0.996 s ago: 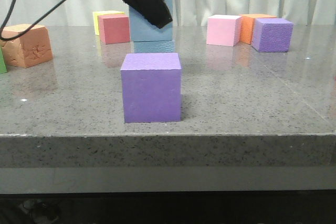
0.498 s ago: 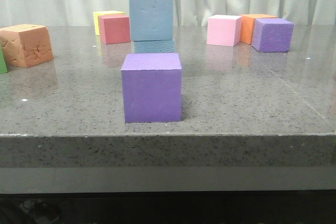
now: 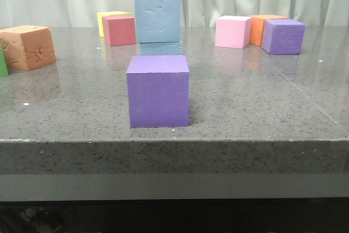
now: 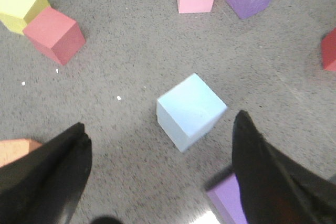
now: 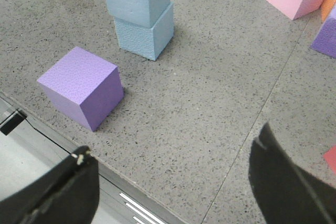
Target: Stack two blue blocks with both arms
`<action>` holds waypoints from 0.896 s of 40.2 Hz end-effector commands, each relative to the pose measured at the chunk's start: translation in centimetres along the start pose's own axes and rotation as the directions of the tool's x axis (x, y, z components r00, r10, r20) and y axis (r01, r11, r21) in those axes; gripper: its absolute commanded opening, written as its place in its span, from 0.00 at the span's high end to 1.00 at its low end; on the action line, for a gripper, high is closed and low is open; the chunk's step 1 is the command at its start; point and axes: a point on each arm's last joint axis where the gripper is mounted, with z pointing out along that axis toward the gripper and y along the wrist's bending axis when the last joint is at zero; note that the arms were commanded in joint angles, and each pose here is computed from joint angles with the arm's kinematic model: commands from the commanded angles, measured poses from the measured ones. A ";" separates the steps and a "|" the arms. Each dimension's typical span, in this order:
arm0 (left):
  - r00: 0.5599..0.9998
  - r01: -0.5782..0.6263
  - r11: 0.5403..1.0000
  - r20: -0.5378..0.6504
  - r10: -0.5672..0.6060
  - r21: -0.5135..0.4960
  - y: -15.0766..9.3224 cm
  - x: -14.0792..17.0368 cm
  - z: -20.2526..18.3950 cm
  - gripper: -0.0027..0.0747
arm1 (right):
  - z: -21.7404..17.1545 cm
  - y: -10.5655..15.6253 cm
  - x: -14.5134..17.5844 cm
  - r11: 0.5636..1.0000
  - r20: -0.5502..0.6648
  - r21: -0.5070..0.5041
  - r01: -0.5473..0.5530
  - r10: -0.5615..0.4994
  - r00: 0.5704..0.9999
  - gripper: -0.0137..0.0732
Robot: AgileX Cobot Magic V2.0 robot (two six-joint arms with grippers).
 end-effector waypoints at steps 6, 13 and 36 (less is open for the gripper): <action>0.999 0.049 0.997 0.003 -0.049 -0.062 -0.1 5.1 -3.9 0.27 | -0.6 0.1 -1.4 1.000 0.103 -0.005 0.000 0.001 0.995 0.16; 0.996 0.080 0.993 0.037 -0.077 -0.088 -0.2 10.2 -4.3 0.27 | -0.6 0.1 -1.2 1.000 0.083 -0.006 0.000 0.001 0.997 0.16; 0.984 0.083 0.993 0.162 -0.069 -0.084 -0.8 21.1 -5.1 0.27 | -3.2 -1.2 -0.3 0.986 -0.096 0.129 -0.104 0.116 0.989 0.32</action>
